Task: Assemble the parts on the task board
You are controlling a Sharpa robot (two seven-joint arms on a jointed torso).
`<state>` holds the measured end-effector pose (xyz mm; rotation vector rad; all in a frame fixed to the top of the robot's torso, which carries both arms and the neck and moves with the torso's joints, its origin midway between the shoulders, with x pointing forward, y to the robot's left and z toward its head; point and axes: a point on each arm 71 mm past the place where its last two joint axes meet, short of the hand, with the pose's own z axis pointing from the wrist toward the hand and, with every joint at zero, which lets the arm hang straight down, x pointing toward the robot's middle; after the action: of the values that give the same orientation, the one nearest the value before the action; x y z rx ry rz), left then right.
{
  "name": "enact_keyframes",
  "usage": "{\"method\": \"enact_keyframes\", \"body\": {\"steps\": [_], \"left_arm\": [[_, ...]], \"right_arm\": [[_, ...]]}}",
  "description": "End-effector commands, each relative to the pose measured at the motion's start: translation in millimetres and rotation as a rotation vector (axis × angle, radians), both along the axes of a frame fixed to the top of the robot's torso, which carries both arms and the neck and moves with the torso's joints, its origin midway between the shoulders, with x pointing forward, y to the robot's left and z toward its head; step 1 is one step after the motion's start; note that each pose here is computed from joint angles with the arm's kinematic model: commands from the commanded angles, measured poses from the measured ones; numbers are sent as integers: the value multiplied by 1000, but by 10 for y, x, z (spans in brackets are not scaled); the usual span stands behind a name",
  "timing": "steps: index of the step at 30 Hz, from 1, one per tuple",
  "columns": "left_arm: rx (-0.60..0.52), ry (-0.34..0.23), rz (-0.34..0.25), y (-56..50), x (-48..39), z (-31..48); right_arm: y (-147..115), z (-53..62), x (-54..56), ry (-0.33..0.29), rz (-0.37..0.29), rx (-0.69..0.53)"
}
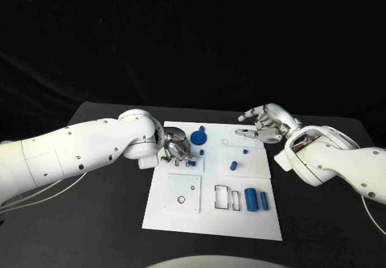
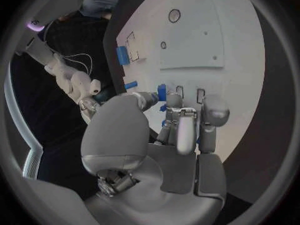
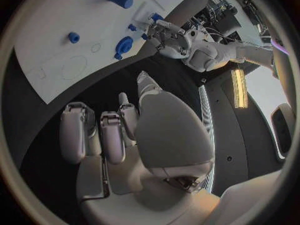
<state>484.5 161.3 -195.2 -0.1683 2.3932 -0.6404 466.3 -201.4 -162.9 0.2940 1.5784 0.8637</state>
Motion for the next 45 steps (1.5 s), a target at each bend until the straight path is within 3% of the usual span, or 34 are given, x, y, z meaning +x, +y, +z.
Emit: {"method": "enact_keyframes", "body": {"steps": [1, 14, 32, 45], "left_arm": [[-36, -79, 8, -9, -3, 63], [25, -162, 46, 121, -19, 62], [110, -181, 15, 67, -27, -77], [142, -172, -22, 33, -49, -111]], "right_arm": [[2, -1, -10, -2, 10, -8], [-20, 2, -12, -4, 6, -8], [-18, 2, -10, -6, 6, -7], [-20, 3, -12, -7, 5, -6]]}}
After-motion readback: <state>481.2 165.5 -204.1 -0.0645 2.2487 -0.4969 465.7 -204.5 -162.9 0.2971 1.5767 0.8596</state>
